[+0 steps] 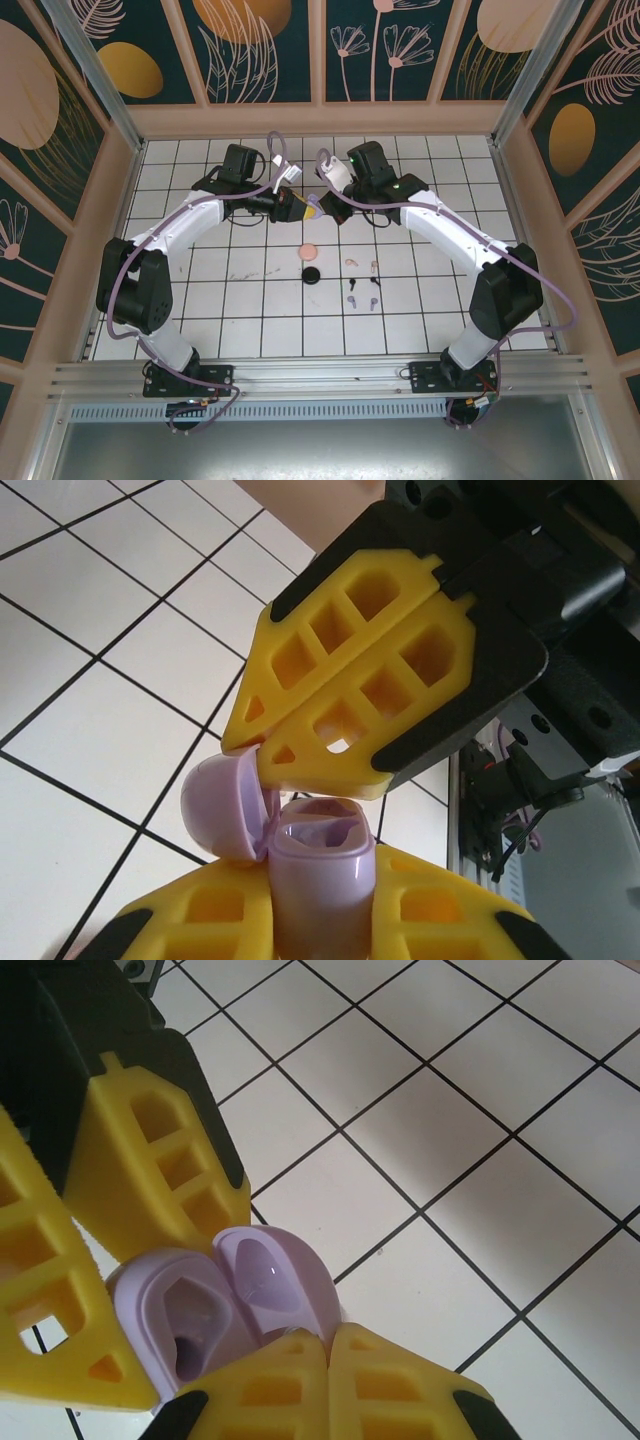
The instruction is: Insert the wireless bluetooth earbuds into the charging case
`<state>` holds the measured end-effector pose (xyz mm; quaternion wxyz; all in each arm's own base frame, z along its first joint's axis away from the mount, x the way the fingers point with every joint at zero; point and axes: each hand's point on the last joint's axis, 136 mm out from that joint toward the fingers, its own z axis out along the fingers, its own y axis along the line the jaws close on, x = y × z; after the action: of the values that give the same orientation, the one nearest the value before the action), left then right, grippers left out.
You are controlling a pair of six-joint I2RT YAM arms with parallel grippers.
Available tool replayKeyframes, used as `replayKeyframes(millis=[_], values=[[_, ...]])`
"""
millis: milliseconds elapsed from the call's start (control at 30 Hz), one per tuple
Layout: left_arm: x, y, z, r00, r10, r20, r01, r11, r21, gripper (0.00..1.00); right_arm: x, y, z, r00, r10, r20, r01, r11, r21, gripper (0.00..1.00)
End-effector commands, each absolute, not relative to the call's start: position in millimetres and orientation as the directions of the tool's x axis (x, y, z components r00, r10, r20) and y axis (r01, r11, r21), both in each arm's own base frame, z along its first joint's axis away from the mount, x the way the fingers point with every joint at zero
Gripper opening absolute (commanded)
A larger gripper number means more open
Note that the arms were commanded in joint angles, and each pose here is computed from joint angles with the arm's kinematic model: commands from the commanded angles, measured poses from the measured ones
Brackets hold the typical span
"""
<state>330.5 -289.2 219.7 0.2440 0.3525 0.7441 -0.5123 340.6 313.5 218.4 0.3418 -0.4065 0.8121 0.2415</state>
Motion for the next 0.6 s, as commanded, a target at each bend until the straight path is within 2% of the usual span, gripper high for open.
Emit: replayKeyframes(millis=[0, 67, 133, 200, 233, 400, 567], values=[[326.9, -294.9, 224.9, -0.601, 0.264, -0.755, 0.799, 0.171, -0.576, 0.11, 338.4, 327.2, 239.7, -0.399, -0.467, -0.789, -0.848, 0.515, 0.124, 0.00], [327.7, -294.7, 224.4, -0.601, 0.257, -0.757, 0.799, 0.178, -0.574, 0.04, 340.3, 325.6, 242.4, -0.405, -0.456, -0.792, -0.838, 0.531, 0.123, 0.00], [329.6, -293.8, 222.3, -0.599, 0.245, -0.762, 0.801, 0.195, -0.566, 0.00, 342.3, 321.9, 249.4, -0.411, -0.435, -0.801, -0.825, 0.552, 0.123, 0.22], [334.2, -291.8, 222.2, -0.588, 0.218, -0.779, 0.806, 0.232, -0.544, 0.00, 343.3, 313.2, 260.0, -0.426, -0.401, -0.811, -0.802, 0.582, 0.134, 0.44], [336.0, -290.5, 223.3, -0.581, 0.202, -0.789, 0.809, 0.249, -0.532, 0.00, 341.9, 308.1, 264.5, -0.435, -0.386, -0.814, -0.793, 0.592, 0.143, 0.49], [341.5, -281.9, 234.9, -0.534, 0.113, -0.838, 0.817, 0.325, -0.477, 0.00, 322.5, 270.1, 275.6, -0.516, -0.289, -0.806, -0.717, 0.660, 0.222, 0.58], [341.6, -266.7, 247.8, -0.469, 0.010, -0.883, 0.804, 0.419, -0.422, 0.00, 298.0, 238.1, 248.8, -0.661, -0.205, -0.722, -0.570, 0.762, 0.306, 0.62]])
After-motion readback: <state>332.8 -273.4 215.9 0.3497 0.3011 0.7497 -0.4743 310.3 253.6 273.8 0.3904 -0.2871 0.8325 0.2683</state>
